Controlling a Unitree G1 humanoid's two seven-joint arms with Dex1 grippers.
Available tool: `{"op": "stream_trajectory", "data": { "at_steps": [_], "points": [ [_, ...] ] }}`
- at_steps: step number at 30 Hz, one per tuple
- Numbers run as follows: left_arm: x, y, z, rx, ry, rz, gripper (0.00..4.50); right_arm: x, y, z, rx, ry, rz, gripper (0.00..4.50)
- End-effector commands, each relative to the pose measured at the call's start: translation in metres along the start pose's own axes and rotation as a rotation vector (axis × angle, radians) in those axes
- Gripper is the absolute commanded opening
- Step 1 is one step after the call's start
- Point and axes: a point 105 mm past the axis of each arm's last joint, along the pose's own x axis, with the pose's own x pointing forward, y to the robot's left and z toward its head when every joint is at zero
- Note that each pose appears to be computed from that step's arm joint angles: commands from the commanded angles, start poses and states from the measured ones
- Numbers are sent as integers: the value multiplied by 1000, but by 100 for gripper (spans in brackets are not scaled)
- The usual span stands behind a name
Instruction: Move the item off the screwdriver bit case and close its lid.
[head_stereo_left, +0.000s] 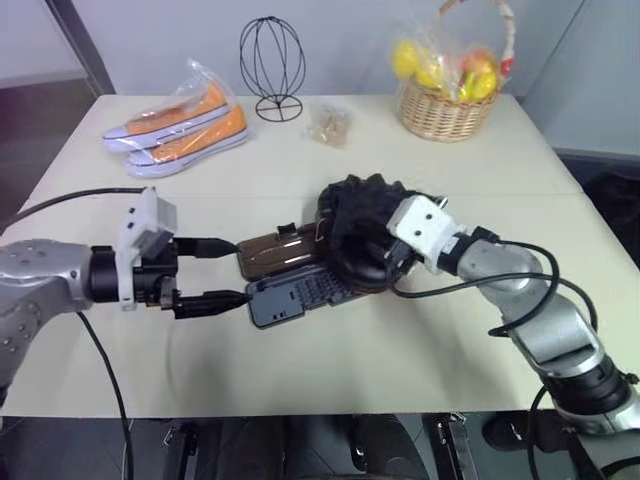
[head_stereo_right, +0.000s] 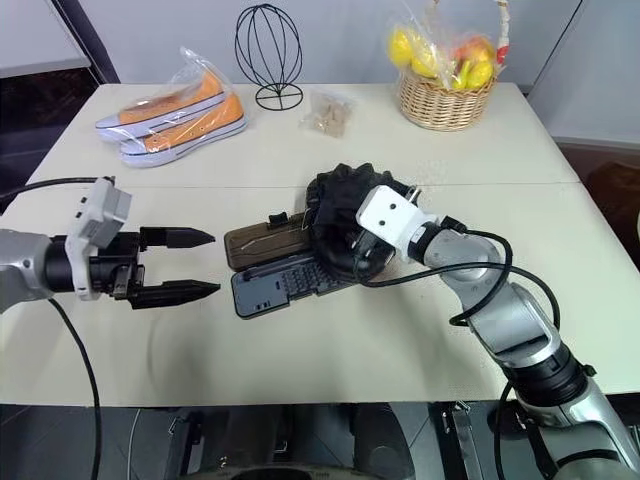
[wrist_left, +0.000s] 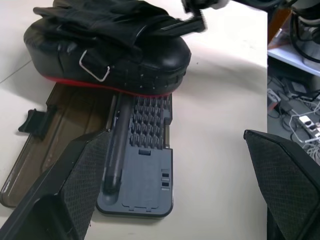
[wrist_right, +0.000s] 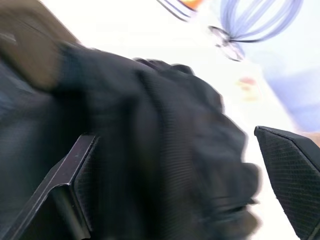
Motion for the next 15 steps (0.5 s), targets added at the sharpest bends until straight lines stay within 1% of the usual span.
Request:
{"op": "stream_trajectory", "data": {
  "at_steps": [1,8,11,15],
  "points": [
    [1,1,4,29,-10,10,450,0,1,-10,4,22,-13,372],
    [2,5,7,35,-25,21,450,-4,9,-10,17,11,7,3],
    [2,8,8,36,-32,21,450,-6,8,-13,3,30,0,3],
    [12,10,11,43,-55,-17,450,-19,-8,-14,-9,36,-65,3]
  ]
}}
